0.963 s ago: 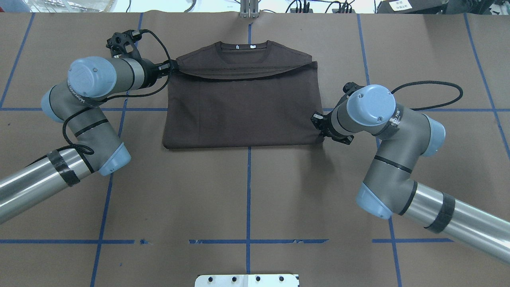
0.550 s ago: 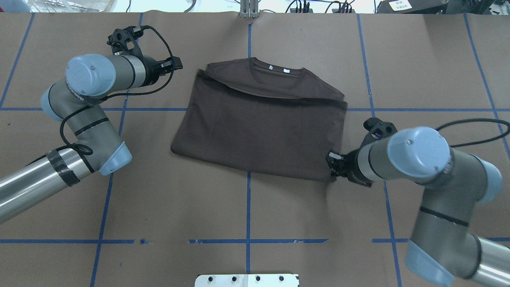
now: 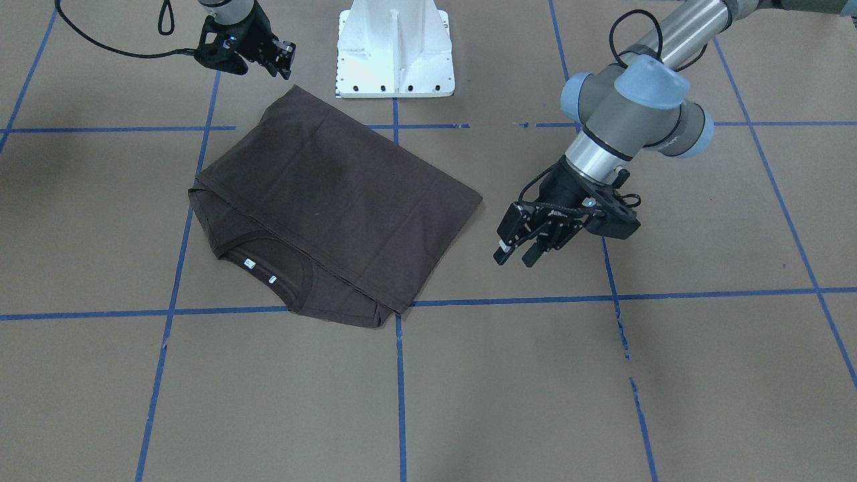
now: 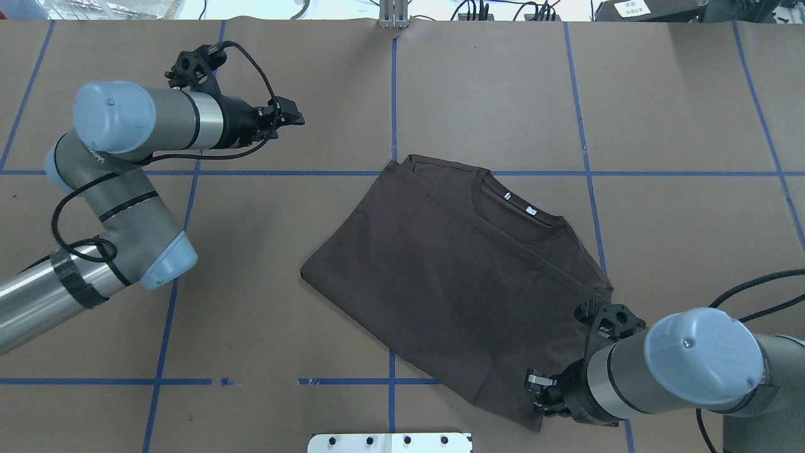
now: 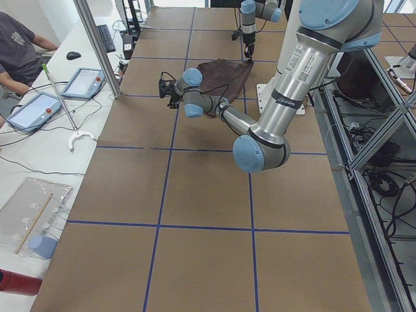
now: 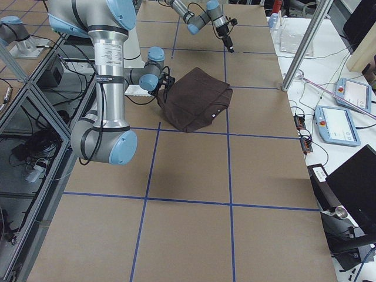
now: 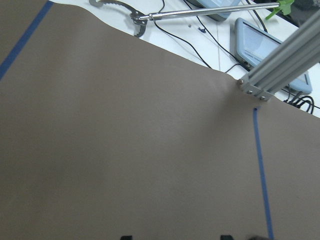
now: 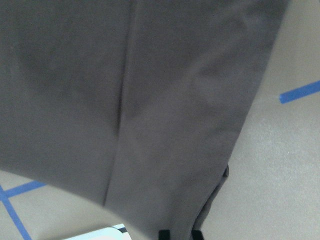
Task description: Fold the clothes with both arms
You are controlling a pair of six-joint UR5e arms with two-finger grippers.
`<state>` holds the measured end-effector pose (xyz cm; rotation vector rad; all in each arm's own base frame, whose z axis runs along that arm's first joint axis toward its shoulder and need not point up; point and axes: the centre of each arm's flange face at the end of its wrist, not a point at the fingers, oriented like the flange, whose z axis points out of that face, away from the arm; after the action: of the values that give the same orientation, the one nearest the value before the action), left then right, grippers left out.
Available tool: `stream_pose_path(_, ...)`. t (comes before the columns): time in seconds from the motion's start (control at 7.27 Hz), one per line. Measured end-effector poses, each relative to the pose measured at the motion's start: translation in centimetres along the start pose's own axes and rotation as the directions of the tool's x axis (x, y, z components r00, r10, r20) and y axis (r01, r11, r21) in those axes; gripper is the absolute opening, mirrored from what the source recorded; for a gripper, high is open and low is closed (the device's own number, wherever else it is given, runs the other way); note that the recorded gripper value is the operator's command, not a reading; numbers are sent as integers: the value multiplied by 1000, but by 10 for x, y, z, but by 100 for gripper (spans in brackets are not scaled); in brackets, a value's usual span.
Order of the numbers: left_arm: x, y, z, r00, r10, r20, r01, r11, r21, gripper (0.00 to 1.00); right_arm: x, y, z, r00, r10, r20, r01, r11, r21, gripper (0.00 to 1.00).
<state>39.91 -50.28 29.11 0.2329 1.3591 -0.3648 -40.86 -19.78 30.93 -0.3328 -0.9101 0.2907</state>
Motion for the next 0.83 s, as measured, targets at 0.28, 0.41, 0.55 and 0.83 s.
stream_pose_path(0.28, -8, 57, -22, 995, -99, -3, 98, 987, -126, 76, -16, -45, -37, 995, 55, 85, -62, 995, 83, 100)
stream_pose_path(0.41, -8, 97, -12, 986, -164, 38, 168, 978, -126, 75, -21, -81, -48, 990, 87, 112, -104, 983, 150, 100)
stream_pose_path(0.55, -8, 138, 5, 975, -196, 108, 207, 972, -111, 74, -30, -127, -53, 987, 99, 125, -125, 967, 222, 100)
stream_pose_path(0.83, -9, 189, 34, 950, -191, 247, 219, 971, -91, 71, -46, -198, -68, 989, 76, 128, -114, 940, 320, 100)
